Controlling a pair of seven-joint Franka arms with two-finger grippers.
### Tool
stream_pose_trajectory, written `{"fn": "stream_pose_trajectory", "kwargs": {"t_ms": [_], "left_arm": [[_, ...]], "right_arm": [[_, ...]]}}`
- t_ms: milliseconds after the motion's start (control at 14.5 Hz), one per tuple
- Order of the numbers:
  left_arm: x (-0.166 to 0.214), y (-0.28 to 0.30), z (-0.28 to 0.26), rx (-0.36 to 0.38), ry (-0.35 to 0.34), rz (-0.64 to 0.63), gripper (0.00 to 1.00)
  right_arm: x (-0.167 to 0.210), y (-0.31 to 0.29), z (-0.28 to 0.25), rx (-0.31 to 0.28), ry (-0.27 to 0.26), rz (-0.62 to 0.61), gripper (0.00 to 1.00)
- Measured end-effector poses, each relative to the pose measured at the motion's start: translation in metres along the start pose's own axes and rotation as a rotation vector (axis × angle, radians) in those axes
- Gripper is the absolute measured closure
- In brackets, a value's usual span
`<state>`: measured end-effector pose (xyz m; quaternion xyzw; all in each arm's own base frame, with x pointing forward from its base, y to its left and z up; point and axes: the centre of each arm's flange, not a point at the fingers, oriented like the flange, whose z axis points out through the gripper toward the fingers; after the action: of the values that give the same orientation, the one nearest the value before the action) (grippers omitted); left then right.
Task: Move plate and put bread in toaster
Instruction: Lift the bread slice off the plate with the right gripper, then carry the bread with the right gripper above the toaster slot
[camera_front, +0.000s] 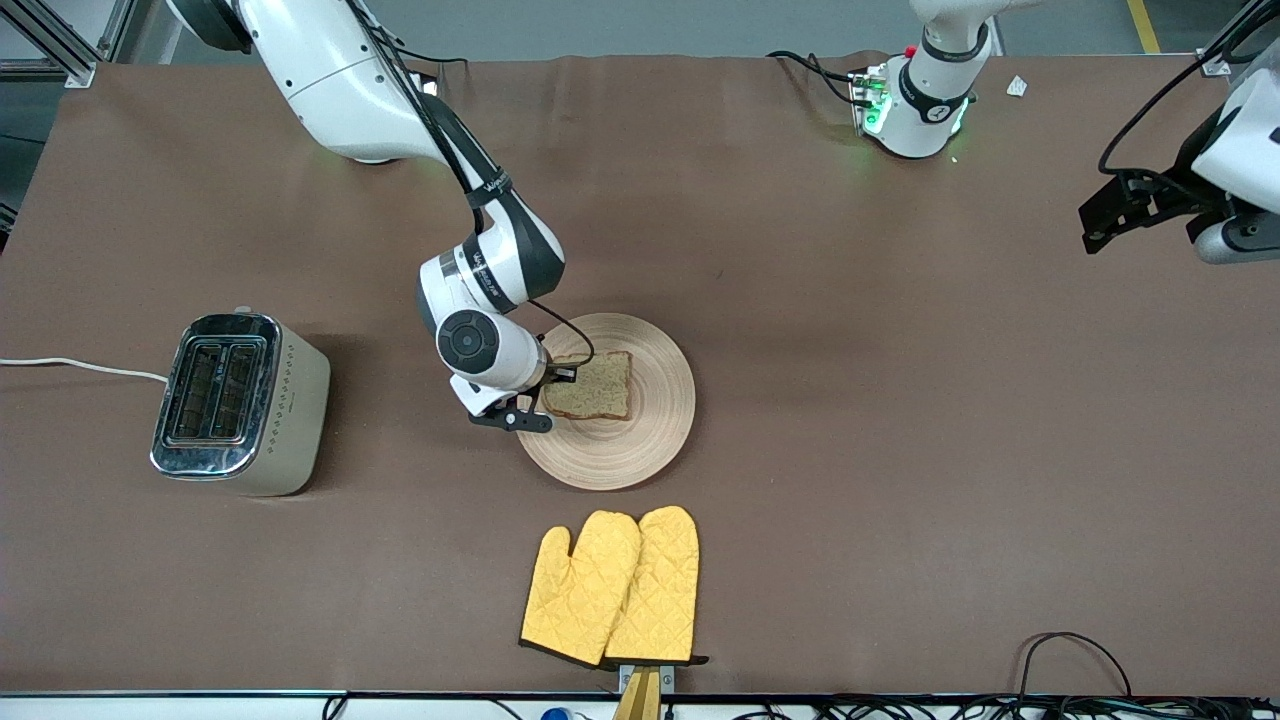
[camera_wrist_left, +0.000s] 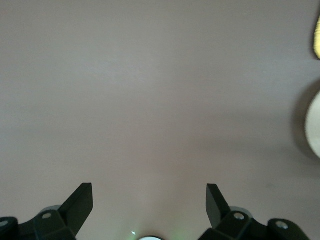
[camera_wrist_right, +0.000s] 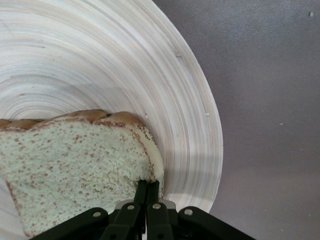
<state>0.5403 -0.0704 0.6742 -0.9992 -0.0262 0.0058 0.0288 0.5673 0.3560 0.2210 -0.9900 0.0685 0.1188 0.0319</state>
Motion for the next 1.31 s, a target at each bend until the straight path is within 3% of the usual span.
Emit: {"fn": "stream_pose_trajectory", "kwargs": {"t_ms": [206,344,482,826,1101,1308], "left_arm": [[-0.005,-0.016,0.005,-0.04,-0.025,-0.022,0.0],[-0.009,-0.015,0.008,-0.041,-0.034,-0.019,0.0],[-0.011,-0.01,0.008,-0.04,-0.036,-0.011,0.0],[-0.011,-0.009,0.01,-0.039,-0.041,-0.009,0.0],[-0.011,-0.009,0.01,-0.039,-0.04,-0.009,0.0],[-0.011,-0.008,0.01,-0.041,-0.04,-0.008,0.0]], "right_arm": [[-0.001,-0.006,-0.045,-0.068,-0.092,-0.015,0.98],[-0.001,-0.006,-0.089,-0.153,-0.103,-0.039,0.98],[-0.005,-0.003,-0.115,-0.279,-0.071,-0.065,0.98],[-0.02,0.004,-0.132,-0.714,0.059,-0.117,0.98],[-0.021,0.022,-0.169,-0.964,0.12,-0.113,0.98],[-0.018,0.042,-0.189,-1.123,0.124,-0.097,0.98]]}}
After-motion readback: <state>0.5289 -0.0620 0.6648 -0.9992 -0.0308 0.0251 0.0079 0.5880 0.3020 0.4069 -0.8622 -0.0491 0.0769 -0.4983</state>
